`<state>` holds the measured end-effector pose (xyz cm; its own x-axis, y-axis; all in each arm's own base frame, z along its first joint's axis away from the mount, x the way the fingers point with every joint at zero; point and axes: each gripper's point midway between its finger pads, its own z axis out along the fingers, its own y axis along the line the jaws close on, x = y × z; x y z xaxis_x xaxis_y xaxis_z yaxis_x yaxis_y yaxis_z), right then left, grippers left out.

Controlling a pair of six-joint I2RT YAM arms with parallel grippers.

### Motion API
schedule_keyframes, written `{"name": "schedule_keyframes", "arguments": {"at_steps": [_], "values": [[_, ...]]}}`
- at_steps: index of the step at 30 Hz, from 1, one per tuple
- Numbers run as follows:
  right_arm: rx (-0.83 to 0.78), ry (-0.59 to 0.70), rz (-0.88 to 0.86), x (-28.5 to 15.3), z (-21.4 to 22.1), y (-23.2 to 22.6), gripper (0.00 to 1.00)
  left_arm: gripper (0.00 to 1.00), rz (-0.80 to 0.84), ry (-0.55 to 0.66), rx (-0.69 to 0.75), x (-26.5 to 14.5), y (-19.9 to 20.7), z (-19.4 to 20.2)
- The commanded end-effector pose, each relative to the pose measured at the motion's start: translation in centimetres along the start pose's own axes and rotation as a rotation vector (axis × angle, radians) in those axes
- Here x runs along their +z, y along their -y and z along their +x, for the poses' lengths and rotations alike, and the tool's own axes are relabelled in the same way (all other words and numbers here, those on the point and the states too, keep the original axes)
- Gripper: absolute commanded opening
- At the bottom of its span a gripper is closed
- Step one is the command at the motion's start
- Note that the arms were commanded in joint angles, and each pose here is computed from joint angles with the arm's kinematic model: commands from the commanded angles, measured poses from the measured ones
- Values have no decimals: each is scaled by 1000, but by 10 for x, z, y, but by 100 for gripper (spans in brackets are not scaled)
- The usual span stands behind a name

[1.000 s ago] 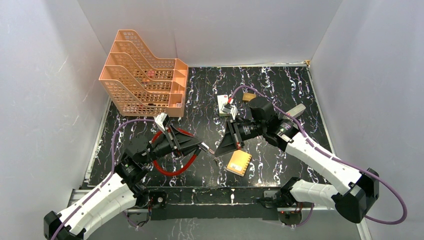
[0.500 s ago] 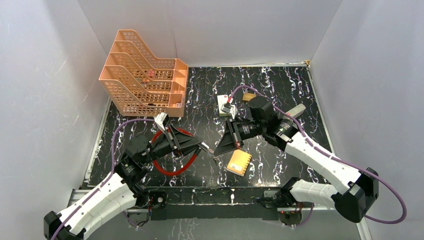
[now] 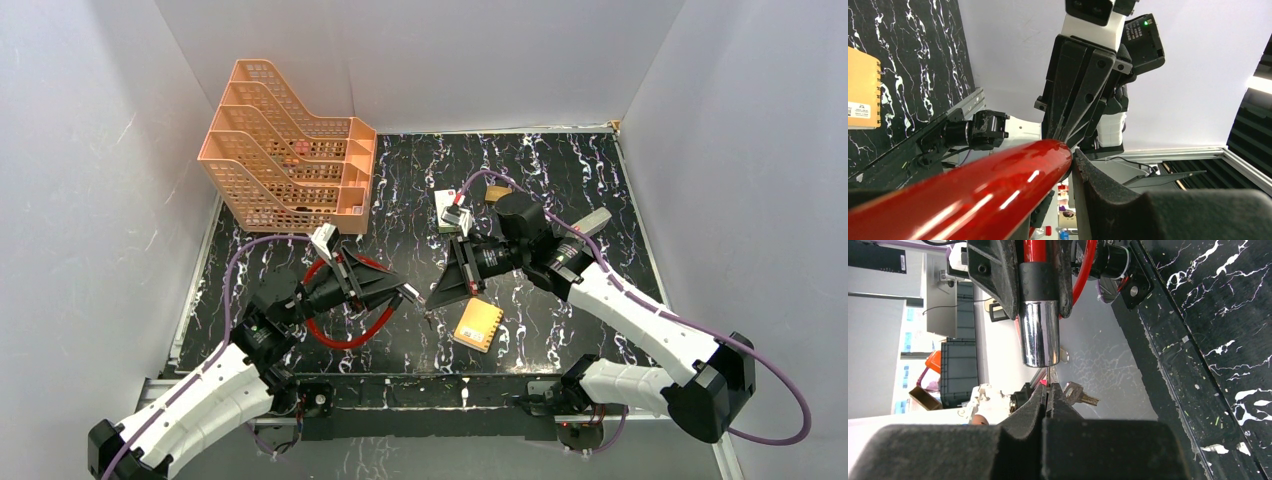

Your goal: Unlock with the key

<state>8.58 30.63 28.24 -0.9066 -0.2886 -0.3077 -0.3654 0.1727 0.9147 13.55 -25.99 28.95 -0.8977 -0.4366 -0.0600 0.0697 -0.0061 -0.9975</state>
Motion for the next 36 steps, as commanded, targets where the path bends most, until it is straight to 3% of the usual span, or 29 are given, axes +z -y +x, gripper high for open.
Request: {"name": "schedule_keyframes", "arguments": {"at_steps": [1, 28, 36], "values": [[-56, 74, 8, 3, -20, -5, 0, 0, 111, -53, 54, -6, 42, 10], [-23, 212, 74, 10, -57, 12, 0, 0, 163, -27, 108, -4, 56, 5], [-43, 203, 32, 7, -57, 2, 0, 0, 143, 58, 127, -11, 53, -5]]}}
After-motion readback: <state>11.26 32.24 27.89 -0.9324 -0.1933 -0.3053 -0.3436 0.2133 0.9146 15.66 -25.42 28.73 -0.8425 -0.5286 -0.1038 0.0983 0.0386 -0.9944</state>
